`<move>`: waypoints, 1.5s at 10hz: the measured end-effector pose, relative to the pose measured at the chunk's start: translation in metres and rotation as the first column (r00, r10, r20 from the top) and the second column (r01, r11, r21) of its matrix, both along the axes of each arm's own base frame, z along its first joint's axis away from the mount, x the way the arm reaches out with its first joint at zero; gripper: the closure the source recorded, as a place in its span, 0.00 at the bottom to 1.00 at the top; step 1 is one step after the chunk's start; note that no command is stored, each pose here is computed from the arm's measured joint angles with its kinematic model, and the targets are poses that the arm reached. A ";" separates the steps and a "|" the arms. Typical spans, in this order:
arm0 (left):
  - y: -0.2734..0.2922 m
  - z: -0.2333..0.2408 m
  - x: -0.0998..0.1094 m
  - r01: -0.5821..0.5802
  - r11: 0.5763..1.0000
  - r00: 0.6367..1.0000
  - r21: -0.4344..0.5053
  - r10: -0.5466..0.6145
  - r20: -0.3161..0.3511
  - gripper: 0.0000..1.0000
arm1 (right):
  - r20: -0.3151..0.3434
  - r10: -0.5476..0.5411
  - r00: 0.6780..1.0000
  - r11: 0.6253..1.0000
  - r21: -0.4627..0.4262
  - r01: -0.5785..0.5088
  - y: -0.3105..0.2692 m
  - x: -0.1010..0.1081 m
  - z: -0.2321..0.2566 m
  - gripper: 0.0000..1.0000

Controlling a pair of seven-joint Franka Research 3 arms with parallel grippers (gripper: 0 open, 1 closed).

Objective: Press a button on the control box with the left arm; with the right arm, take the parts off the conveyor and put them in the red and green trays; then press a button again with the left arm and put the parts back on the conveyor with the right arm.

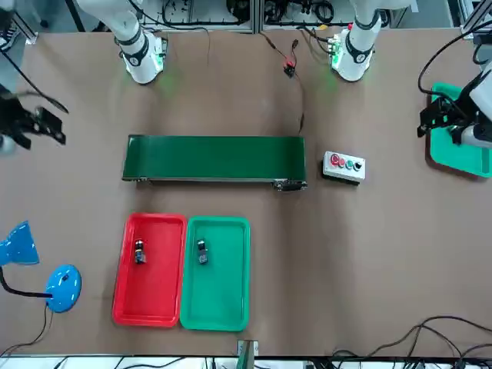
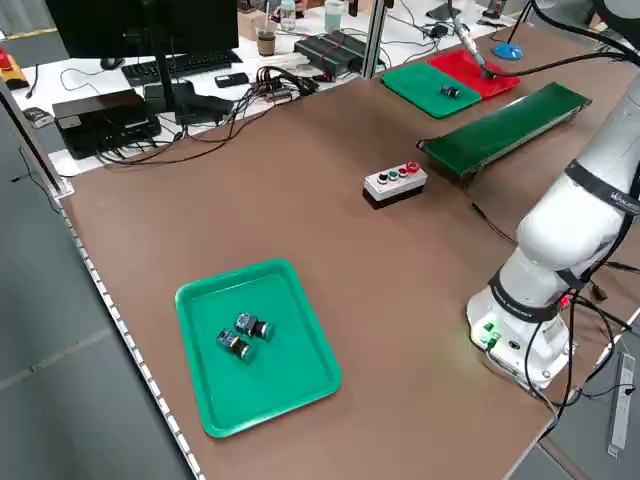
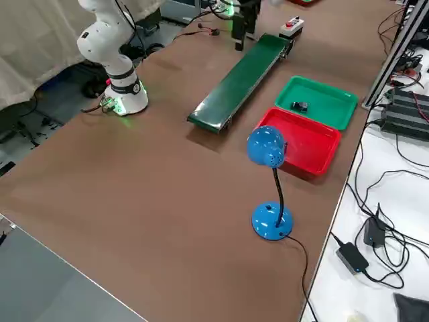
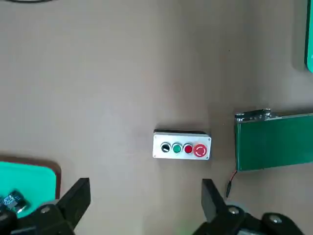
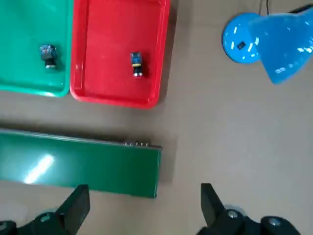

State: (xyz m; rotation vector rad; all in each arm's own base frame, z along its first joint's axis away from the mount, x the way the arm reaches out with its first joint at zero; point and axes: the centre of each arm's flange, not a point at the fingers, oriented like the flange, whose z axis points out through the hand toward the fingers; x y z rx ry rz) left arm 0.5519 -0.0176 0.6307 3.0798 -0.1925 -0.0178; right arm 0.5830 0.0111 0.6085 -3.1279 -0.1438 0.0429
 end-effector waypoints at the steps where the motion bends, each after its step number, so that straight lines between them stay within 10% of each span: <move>1: 0.003 -0.002 0.001 -0.005 1.000 1.000 0.000 0.005 -0.004 0.00 | 0.009 -0.015 1.000 1.000 -0.004 0.015 0.008 0.015 -0.018 0.00; 10: 0.005 -0.022 0.019 -0.005 0.999 1.000 0.043 0.004 0.019 0.00 | 0.128 0.025 0.991 0.999 -0.044 -0.020 0.069 0.130 -0.269 0.00; 15: 0.002 -0.018 0.024 -0.012 0.999 0.998 0.041 0.009 0.064 0.00 | 0.134 0.064 0.989 0.997 -0.060 -0.056 0.071 0.139 -0.351 0.00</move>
